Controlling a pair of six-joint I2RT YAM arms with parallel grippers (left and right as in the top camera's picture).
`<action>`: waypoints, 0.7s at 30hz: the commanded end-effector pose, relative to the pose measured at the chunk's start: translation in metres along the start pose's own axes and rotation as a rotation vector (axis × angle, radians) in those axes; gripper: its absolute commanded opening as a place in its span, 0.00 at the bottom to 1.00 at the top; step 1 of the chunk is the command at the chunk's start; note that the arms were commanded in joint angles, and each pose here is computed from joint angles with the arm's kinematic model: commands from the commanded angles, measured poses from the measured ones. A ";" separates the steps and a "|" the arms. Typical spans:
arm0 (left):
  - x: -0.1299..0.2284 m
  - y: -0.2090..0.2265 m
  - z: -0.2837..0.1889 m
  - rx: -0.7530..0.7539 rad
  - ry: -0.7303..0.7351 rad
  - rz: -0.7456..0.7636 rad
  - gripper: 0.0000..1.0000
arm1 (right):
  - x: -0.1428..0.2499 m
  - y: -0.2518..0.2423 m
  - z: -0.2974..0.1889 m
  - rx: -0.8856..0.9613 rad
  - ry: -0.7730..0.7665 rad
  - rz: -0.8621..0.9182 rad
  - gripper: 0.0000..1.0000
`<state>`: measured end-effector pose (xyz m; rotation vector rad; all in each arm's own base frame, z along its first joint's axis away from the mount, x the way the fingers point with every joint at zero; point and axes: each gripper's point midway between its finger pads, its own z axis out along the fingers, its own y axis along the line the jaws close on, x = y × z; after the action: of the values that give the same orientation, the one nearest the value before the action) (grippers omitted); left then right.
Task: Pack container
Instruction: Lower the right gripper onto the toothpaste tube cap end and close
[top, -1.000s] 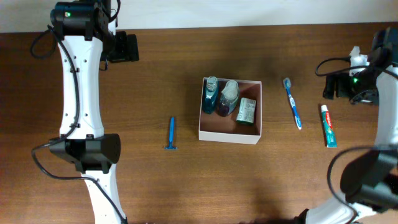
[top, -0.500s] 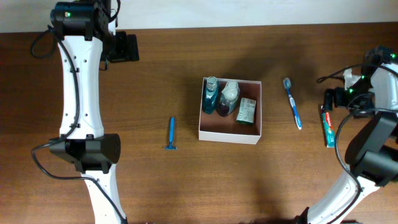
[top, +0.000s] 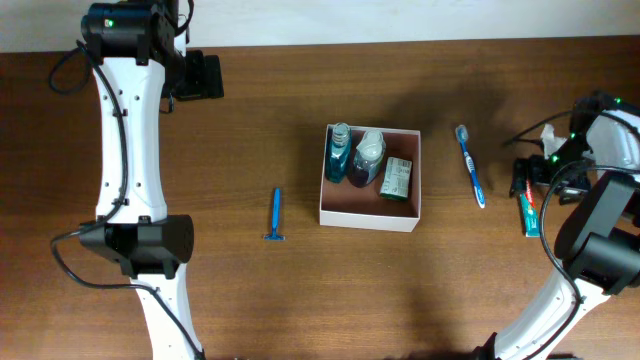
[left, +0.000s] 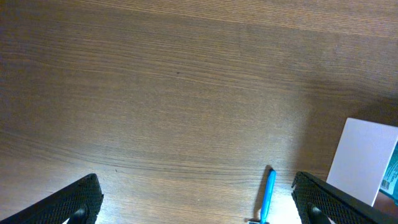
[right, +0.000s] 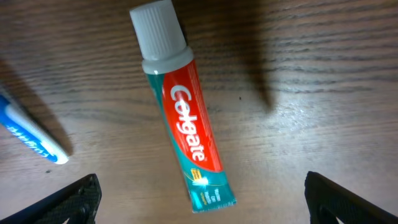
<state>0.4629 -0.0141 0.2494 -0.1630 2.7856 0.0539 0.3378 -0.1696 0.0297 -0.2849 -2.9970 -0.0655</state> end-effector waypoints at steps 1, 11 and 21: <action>0.000 0.001 -0.005 0.004 -0.008 -0.012 0.99 | 0.007 -0.005 0.012 0.025 0.030 -0.013 1.00; 0.000 0.001 -0.005 0.004 -0.008 -0.011 0.99 | -0.006 -0.009 0.015 0.040 -0.021 -0.093 0.98; 0.000 0.001 -0.005 0.004 -0.008 -0.011 0.99 | -0.008 -0.010 0.022 0.045 -0.034 -0.111 0.99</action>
<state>0.4630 -0.0141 0.2494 -0.1631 2.7855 0.0544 0.3479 -0.1786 0.0138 -0.1378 -3.0652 -0.0047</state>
